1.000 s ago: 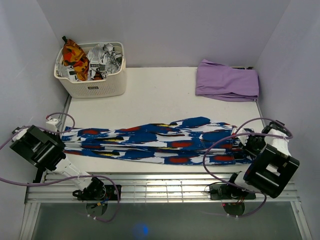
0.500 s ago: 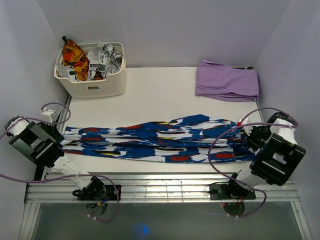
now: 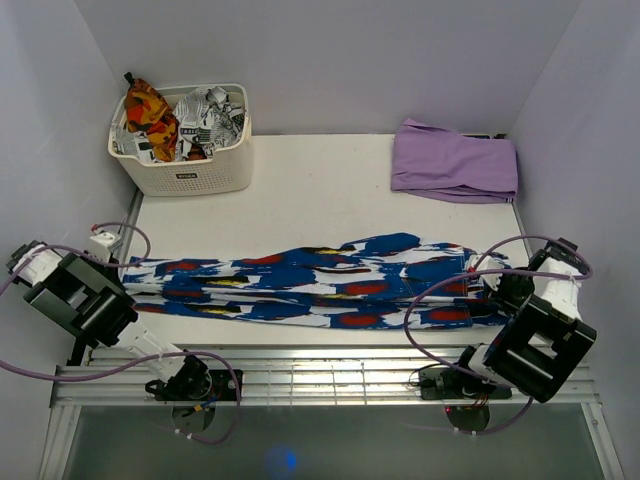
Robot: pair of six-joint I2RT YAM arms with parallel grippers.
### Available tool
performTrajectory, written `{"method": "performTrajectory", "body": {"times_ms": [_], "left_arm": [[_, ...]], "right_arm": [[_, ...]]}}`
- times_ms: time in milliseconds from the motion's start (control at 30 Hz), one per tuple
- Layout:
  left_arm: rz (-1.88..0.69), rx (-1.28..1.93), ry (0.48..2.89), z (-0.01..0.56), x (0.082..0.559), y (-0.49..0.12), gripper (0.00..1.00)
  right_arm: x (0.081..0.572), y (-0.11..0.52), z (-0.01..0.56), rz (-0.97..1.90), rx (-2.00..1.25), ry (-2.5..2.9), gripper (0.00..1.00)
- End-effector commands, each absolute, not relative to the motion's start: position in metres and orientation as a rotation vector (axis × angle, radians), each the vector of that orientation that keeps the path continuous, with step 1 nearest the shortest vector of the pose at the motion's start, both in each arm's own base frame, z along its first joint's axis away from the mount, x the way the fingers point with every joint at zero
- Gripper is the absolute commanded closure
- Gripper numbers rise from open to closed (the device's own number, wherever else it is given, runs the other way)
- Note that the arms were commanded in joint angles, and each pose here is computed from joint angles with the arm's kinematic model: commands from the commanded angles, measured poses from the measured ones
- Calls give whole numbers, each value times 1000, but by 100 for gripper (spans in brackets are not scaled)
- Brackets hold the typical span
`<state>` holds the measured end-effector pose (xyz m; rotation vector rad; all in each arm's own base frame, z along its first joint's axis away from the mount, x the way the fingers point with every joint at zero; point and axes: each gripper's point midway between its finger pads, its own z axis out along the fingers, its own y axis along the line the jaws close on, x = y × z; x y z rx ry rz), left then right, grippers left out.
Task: Fold and stack the trousers
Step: Fold the trousers
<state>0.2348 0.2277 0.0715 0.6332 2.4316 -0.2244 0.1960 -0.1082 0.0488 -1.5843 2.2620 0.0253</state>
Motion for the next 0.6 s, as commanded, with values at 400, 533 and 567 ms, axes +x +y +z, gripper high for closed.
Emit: {"method": "performTrajectory", "body": {"times_ms": [400,533,567], "left_arm": [[-176,810,2175,169,262,165,2],[-348,819,2188,160,268,96,2],[-356,829,2192,156,272,87,2]], "right_arm": [[243,-111,155,16,-1520,2204,16],[229,-95,132,2,-1647,2207,18],[221,-96,121,-11,-1689,2225,17]]}}
